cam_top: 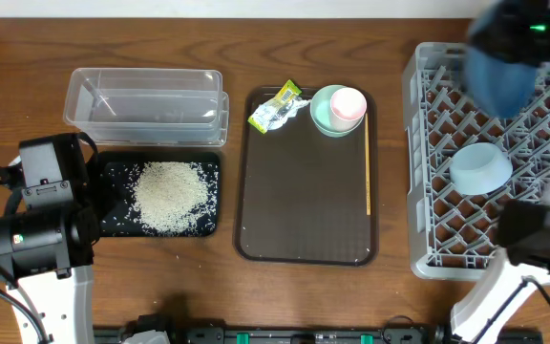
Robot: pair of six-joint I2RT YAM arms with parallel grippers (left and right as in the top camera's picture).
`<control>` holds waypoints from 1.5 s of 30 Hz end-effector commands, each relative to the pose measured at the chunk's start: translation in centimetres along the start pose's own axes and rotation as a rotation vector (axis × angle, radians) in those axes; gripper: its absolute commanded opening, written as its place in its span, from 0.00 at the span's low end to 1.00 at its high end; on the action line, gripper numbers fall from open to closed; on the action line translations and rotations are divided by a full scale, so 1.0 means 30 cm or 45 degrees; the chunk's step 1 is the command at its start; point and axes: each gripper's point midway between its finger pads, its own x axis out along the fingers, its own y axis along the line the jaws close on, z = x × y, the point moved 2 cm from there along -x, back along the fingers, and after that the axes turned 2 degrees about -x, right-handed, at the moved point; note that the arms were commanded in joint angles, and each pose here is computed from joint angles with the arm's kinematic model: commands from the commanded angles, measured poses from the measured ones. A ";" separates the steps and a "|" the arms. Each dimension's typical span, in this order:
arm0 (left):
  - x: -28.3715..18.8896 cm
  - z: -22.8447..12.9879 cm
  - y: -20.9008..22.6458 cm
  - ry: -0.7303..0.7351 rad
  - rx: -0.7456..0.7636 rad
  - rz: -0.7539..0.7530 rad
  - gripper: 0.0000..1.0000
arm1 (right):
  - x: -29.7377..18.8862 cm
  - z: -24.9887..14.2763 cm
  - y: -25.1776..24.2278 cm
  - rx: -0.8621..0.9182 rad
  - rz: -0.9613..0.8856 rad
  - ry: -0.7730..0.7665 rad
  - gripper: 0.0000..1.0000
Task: Sort waste into correct bins and load items into the dishwasher rack
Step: 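Lift the blue plate with the right gripper over the dish rack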
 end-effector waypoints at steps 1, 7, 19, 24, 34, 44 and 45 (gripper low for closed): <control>0.002 0.002 0.005 0.001 0.001 0.014 0.90 | -0.114 0.021 0.029 -0.072 0.345 -0.101 0.01; 0.002 0.002 0.005 0.001 0.001 0.014 0.91 | -0.178 0.027 -0.115 -0.048 0.608 -0.233 0.01; 0.002 0.002 0.005 0.001 0.001 0.014 0.91 | -0.151 -0.014 -0.326 0.070 0.804 -0.367 0.01; 0.002 0.002 0.005 0.001 0.001 0.014 0.91 | -0.128 -0.056 -0.435 0.234 0.607 -0.300 0.01; 0.002 0.002 0.005 0.001 0.001 0.014 0.90 | -0.153 -0.114 -0.539 0.384 0.431 -0.251 0.08; 0.002 0.002 0.006 0.001 0.000 0.014 0.90 | -0.350 -0.205 -0.696 0.659 -0.138 -0.281 0.24; 0.002 0.002 0.006 0.001 0.000 0.014 0.91 | -0.385 -0.213 -0.700 0.675 -0.189 -0.300 0.30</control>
